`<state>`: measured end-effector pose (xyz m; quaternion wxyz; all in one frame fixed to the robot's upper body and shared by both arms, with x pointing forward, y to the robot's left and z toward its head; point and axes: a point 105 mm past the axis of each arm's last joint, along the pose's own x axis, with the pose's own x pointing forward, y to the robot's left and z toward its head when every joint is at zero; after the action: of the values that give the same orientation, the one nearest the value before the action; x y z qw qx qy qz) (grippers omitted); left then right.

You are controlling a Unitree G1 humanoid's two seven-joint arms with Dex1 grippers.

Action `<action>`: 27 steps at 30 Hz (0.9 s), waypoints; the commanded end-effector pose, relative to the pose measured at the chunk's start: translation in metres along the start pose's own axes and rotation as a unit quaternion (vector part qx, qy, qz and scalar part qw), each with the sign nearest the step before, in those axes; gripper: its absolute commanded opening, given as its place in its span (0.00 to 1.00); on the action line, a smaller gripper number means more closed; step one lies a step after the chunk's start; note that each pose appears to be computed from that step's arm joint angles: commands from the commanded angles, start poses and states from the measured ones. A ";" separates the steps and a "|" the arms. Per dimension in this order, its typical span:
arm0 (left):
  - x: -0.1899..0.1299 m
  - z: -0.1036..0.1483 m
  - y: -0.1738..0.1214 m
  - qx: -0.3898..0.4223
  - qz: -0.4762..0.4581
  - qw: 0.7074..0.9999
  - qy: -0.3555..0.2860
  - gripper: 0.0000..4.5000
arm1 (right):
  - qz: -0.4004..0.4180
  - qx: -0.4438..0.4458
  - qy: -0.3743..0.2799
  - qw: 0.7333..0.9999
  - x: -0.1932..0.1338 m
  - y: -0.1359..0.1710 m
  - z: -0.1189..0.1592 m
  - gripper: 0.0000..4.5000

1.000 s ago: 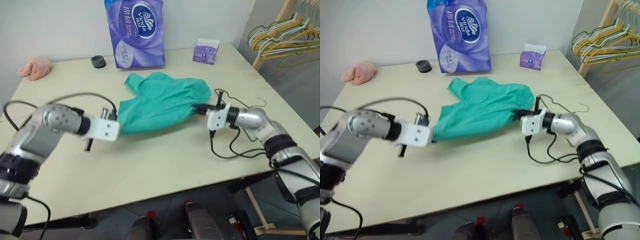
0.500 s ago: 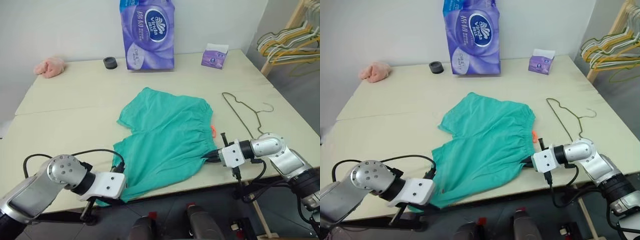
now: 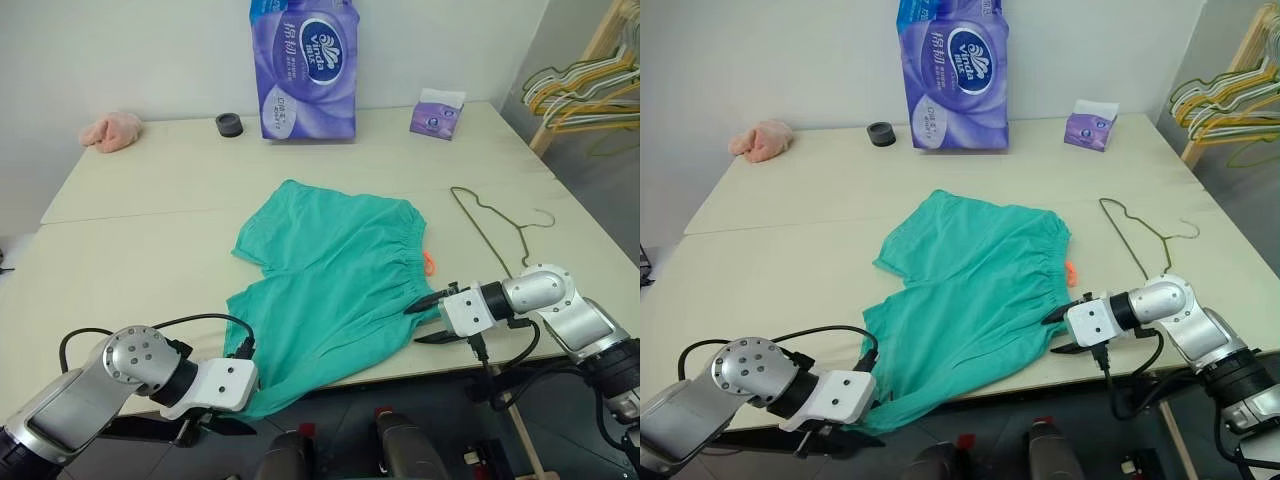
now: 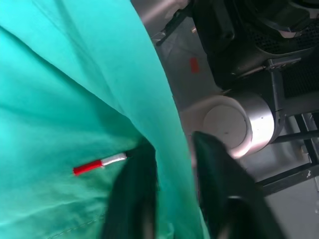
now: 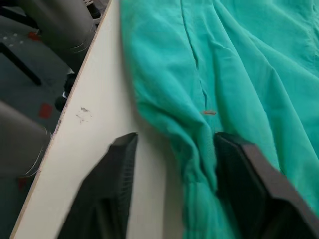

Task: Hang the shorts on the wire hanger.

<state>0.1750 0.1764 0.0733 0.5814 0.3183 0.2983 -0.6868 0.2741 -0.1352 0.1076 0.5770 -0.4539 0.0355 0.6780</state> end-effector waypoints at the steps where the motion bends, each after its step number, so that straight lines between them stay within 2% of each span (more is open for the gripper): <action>1: -0.009 0.010 0.006 -0.006 0.017 0.999 -0.038 0.62 | -0.024 0.001 -0.029 0.999 -0.017 -0.009 0.024 0.89; 2: -0.012 0.015 0.009 -0.014 0.023 0.998 -0.059 0.69 | -0.037 0.015 -0.044 0.998 -0.022 -0.011 0.032 0.97; 3: -0.016 0.019 0.011 -0.018 0.029 0.996 -0.077 0.77 | -0.049 0.032 -0.059 0.997 -0.027 -0.013 0.038 1.00; 5: -0.023 0.026 0.015 -0.027 0.036 0.993 -0.106 0.90 | -0.066 0.073 -0.085 0.992 -0.036 -0.013 0.050 1.00; 8: -0.036 0.040 0.027 -0.036 0.059 0.986 -0.154 0.90 | -0.119 0.154 -0.138 0.971 -0.052 -0.023 0.067 1.00; 10: -0.046 0.054 0.044 -0.034 0.096 0.976 -0.193 0.90 | -0.203 0.206 -0.153 0.945 -0.065 -0.042 0.060 1.00; 13: -0.061 0.080 0.075 -0.040 0.159 0.950 -0.264 0.90 | -0.331 0.265 -0.136 0.895 -0.085 -0.061 0.029 1.00; 15: -0.068 0.097 0.085 -0.035 0.169 0.939 -0.298 0.90 | -0.416 0.307 -0.093 0.851 -0.099 -0.068 -0.002 1.00; 19: -0.072 0.109 0.100 -0.023 0.185 0.934 -0.303 0.90 | -0.555 0.377 0.018 0.741 -0.133 -0.064 -0.064 1.00; 24: -0.067 0.122 0.118 -0.003 0.180 0.941 -0.285 0.90 | -0.599 0.469 0.093 0.642 -0.155 -0.040 -0.120 1.00; 27: -0.065 0.134 0.125 0.024 0.172 0.943 -0.283 0.90 | -0.601 0.499 0.129 0.611 -0.160 -0.029 -0.145 1.00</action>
<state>0.2940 0.0971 0.1950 0.7509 0.1542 0.0630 -0.6391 0.3670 -0.3159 0.1341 0.9811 -0.0938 0.1682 0.0162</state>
